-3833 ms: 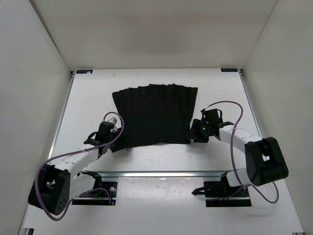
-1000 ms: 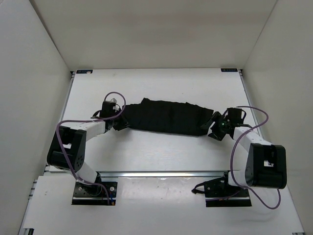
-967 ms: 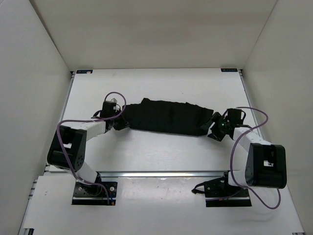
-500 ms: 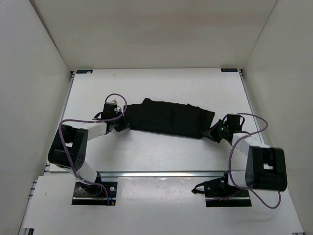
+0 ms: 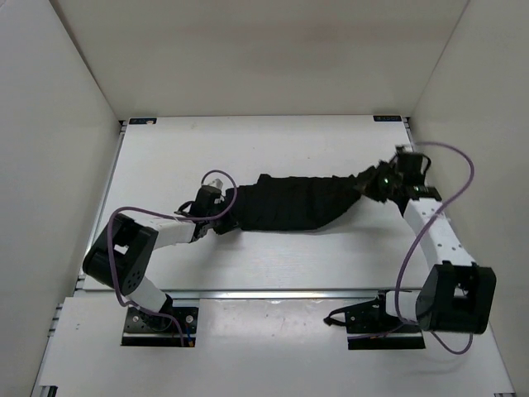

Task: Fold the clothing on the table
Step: Fold the skirt

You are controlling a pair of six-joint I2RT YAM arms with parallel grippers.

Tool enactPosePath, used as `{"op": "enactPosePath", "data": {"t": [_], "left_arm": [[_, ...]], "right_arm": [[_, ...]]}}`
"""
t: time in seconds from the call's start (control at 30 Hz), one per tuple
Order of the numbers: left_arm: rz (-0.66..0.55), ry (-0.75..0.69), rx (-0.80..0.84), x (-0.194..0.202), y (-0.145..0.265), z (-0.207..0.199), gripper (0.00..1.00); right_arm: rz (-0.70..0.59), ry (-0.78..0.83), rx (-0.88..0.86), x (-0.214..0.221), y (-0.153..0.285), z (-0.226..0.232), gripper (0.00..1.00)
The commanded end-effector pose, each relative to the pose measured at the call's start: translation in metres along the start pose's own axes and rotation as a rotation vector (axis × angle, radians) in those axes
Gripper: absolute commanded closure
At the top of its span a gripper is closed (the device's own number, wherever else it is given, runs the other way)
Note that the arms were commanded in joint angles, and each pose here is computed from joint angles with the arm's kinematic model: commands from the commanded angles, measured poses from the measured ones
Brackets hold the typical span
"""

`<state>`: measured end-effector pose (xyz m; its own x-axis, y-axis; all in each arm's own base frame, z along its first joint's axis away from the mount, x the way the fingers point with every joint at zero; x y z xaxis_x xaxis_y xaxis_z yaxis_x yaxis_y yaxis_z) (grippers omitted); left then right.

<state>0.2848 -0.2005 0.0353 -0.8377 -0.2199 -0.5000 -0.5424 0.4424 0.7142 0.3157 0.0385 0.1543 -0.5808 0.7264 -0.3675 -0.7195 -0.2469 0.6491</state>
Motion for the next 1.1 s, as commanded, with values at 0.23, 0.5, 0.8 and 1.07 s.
{"op": "enactPosePath", "data": {"t": [0.23,0.5,0.8,1.07], "left_arm": [[-0.112,0.100,0.016,0.009,-0.007,-0.003,1.00],[-0.142,0.123,0.007,0.012,-0.004,0.006,1.00],[-0.135,0.132,0.021,0.021,0.000,0.012,1.00],[-0.130,0.129,0.035,0.022,0.000,0.010,1.00]], "right_arm": [[0.245,0.486,-0.188,0.087,-0.035,0.169,1.00],[0.444,0.583,-0.265,0.197,-0.061,0.216,1.00],[0.649,0.578,-0.278,0.259,-0.088,0.201,1.00],[0.767,0.567,-0.301,0.282,-0.096,0.190,1.00]]}}
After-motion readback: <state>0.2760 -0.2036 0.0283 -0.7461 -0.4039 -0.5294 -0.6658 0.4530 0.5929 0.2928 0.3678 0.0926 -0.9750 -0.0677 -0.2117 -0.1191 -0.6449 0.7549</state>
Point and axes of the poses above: each gripper's point midway between its finger pads, its own y axis back along the fingers, its own z axis along the line the jaws close on, x = y × z, the point moved 2 cm from there along y, back along the fingers, and after that the axes turned 10 degrees about -y, right-handed, at the moved point
